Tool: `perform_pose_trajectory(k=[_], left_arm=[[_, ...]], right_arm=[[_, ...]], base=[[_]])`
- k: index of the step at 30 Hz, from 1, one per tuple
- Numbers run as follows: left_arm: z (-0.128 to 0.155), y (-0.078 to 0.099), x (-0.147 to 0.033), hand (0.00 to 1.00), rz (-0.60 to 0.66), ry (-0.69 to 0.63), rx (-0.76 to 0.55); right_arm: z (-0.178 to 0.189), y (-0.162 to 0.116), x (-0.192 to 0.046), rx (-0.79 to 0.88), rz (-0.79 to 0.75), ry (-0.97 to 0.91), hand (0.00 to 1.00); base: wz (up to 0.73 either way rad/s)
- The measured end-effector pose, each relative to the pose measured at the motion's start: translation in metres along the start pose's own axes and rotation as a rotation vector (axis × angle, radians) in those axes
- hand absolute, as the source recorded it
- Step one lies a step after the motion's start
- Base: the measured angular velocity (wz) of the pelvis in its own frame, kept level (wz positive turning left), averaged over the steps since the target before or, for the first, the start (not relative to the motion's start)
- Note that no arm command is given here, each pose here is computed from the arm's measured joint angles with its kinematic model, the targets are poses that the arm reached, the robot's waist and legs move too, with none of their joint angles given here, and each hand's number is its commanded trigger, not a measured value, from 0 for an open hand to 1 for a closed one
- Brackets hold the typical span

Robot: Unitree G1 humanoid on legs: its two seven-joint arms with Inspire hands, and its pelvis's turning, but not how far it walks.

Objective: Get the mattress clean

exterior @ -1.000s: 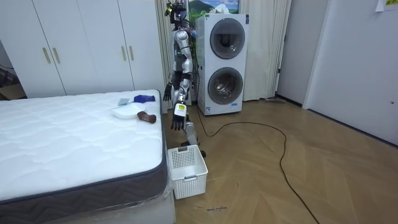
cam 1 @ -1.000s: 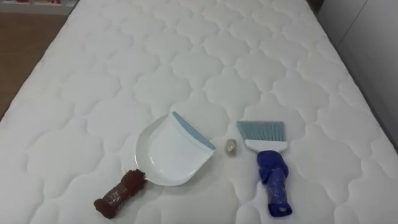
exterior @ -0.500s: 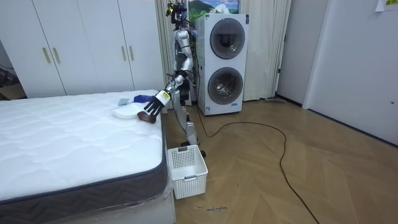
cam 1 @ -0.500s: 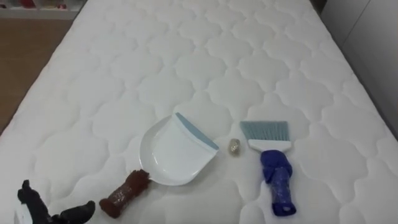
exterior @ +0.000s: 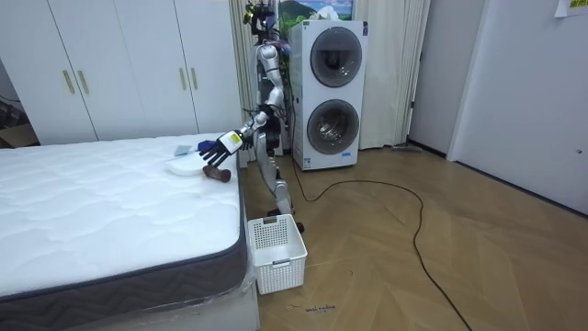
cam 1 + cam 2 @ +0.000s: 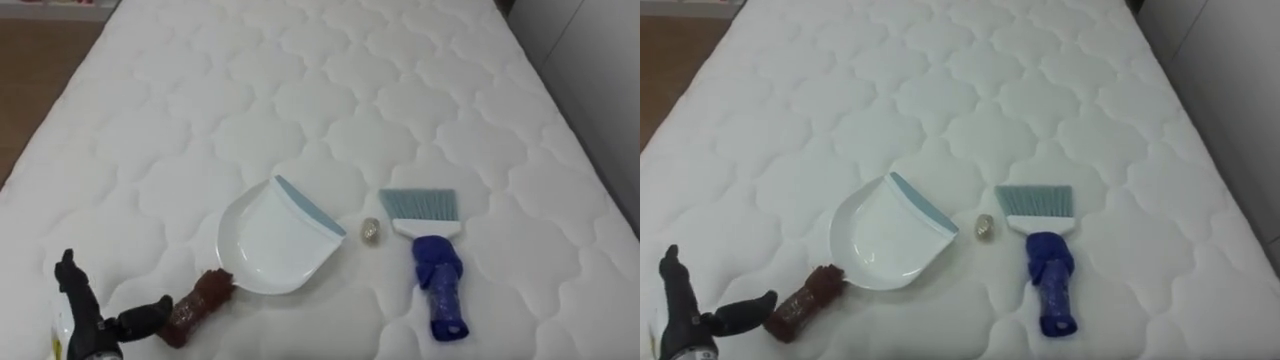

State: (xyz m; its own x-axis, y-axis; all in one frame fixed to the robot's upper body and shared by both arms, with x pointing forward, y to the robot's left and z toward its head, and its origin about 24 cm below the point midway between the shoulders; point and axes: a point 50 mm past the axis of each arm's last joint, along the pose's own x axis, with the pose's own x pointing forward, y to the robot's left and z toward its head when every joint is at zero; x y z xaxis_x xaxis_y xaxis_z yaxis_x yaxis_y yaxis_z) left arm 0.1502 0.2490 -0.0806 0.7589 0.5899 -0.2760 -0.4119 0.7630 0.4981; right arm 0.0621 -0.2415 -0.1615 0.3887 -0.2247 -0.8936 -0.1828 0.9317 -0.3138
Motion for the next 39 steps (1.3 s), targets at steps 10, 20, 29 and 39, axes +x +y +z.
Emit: perform_pose_trajectory(k=[10,20,29,39], left_arm=[[0.012,-0.015,0.003,0.0,-0.104,-0.054,0.022],[0.023,-0.039,0.014,0.0,-0.22,-0.067,0.058],[0.053,-0.066,0.027,0.0,-0.341,-0.157,0.097],[0.058,-0.072,0.04,0.0,-0.346,-0.115,0.133]], right_arm=[[0.017,0.002,0.005,-0.011,0.028,-0.03,0.0],[0.039,-0.004,0.01,-0.052,0.032,-0.065,0.0],[0.044,-0.012,0.013,-0.073,0.007,-0.03,0.0],[0.07,-0.016,0.016,-0.13,-0.028,-0.084,0.0]], base=[[-0.01],[-0.06],[0.11],[-0.17]])
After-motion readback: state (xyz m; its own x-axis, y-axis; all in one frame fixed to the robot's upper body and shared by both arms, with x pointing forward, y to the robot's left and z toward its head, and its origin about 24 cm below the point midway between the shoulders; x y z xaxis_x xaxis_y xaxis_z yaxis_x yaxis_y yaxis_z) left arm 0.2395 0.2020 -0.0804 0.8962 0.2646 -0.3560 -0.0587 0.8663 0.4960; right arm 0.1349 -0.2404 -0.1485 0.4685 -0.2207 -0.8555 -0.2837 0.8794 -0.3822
